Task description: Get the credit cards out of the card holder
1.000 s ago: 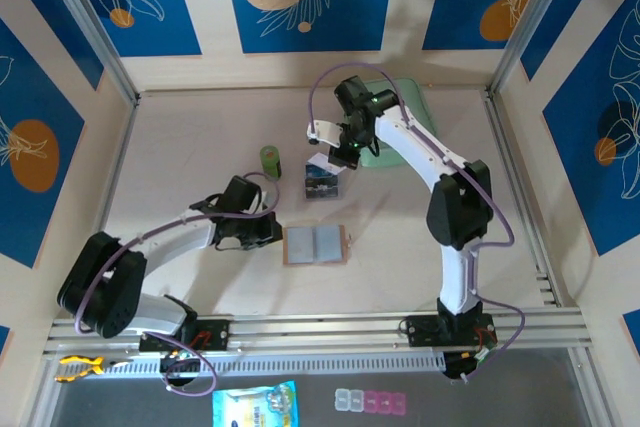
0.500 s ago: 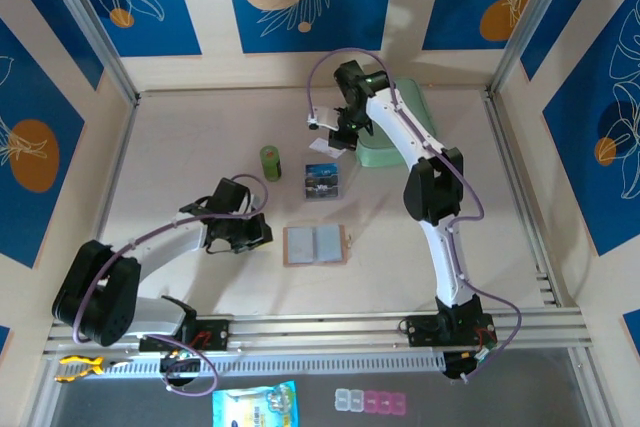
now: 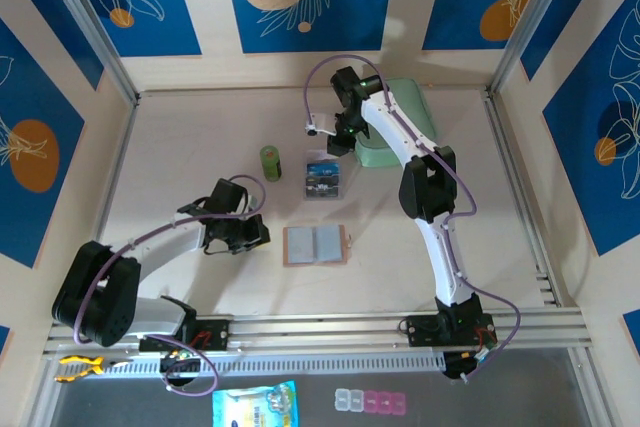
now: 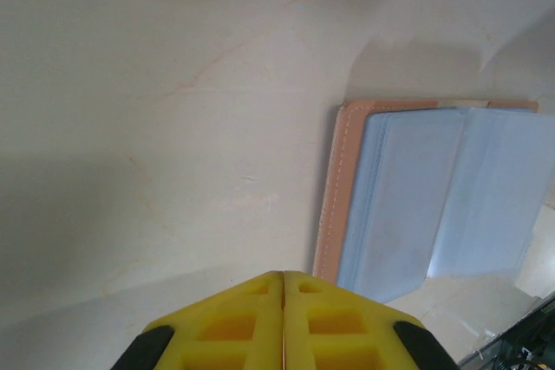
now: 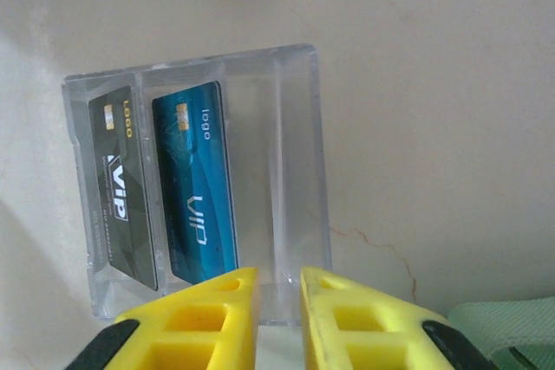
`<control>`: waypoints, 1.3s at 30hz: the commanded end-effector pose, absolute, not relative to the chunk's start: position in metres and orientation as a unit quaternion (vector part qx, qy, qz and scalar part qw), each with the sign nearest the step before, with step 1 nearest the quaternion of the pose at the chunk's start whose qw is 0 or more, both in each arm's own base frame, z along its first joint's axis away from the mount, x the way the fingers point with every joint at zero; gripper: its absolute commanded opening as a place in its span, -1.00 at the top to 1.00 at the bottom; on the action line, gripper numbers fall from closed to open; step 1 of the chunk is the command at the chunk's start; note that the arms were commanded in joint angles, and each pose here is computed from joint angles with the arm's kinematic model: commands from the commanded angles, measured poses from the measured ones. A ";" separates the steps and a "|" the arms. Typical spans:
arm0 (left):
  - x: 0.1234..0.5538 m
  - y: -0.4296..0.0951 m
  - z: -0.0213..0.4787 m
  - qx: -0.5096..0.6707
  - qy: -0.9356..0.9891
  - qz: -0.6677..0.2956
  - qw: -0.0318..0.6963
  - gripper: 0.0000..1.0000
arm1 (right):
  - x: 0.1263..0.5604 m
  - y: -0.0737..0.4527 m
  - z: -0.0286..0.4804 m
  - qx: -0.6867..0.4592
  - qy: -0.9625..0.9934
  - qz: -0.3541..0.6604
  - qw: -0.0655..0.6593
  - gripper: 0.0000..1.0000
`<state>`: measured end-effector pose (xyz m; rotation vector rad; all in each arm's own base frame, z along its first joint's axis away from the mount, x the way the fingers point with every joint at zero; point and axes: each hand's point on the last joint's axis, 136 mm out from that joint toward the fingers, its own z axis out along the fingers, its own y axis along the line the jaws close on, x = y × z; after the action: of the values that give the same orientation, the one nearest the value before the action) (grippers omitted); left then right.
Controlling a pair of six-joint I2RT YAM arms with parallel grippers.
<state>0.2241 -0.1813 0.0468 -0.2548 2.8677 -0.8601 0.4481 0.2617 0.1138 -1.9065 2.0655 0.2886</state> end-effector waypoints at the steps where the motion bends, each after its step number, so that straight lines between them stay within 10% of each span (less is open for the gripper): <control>1: 0.220 -0.177 0.044 -0.085 0.953 -0.284 0.064 0.85 | 0.464 0.268 0.126 -0.659 0.723 0.077 0.194 0.54; 39: 0.219 -0.184 0.045 -0.087 0.944 -0.313 0.063 0.83 | 0.489 0.277 0.136 -0.589 0.760 0.061 0.267 0.38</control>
<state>0.2194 -0.1828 0.0432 -0.2519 2.8650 -0.8987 0.4749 0.2816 0.0984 -1.7087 2.0900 0.2019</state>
